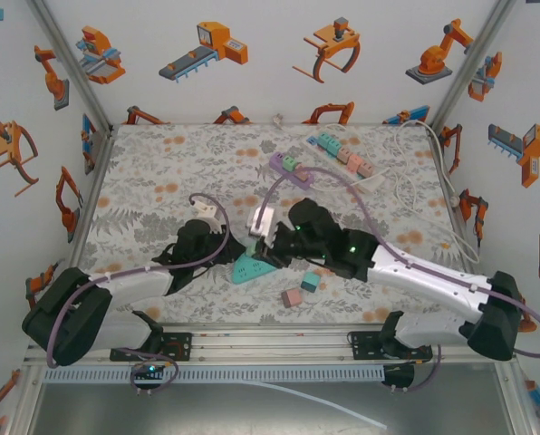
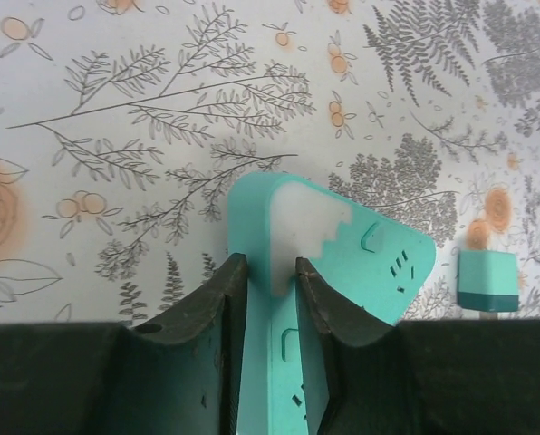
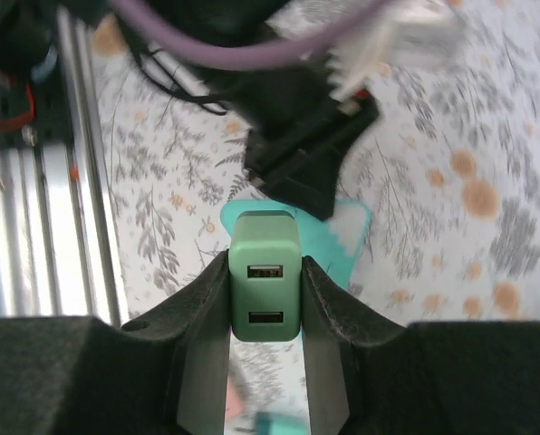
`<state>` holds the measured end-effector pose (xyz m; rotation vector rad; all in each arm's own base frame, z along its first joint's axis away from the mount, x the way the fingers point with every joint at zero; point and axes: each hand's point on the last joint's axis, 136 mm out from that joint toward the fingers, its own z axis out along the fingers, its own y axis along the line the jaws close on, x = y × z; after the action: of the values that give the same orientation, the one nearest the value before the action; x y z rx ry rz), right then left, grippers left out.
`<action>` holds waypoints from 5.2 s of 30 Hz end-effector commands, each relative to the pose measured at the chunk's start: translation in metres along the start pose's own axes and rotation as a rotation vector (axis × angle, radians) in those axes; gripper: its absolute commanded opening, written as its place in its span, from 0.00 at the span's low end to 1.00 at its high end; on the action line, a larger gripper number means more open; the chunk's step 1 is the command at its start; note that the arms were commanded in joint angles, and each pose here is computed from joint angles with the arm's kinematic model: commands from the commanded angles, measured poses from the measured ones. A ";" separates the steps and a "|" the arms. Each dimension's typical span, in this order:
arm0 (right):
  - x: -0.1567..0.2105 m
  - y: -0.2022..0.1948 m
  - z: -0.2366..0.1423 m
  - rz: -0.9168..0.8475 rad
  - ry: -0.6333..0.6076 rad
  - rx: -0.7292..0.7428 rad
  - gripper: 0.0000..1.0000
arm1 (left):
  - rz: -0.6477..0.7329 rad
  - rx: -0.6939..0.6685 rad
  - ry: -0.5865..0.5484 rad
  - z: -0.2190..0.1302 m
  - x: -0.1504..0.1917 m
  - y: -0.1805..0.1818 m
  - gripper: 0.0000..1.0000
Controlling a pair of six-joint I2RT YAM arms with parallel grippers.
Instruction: Pull the plug off the socket
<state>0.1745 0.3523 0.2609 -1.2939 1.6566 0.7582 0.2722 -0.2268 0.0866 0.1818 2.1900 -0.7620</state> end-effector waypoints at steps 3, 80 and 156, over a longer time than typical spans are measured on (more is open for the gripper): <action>0.014 -0.053 -0.037 0.569 0.020 0.130 0.09 | 0.088 -0.161 0.198 -0.011 0.044 0.039 0.42; 0.103 -0.291 -0.028 0.388 0.258 0.628 0.88 | 0.338 0.146 -0.118 -0.122 -0.027 -0.106 0.97; 0.102 -0.125 0.015 -0.411 0.109 -0.156 0.66 | -0.018 -0.044 -0.019 -0.039 -0.078 -0.048 0.99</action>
<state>0.2892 0.2750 0.1475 -1.8871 1.4482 0.4908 0.2720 -0.2243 0.1757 0.1864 2.2107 -0.6087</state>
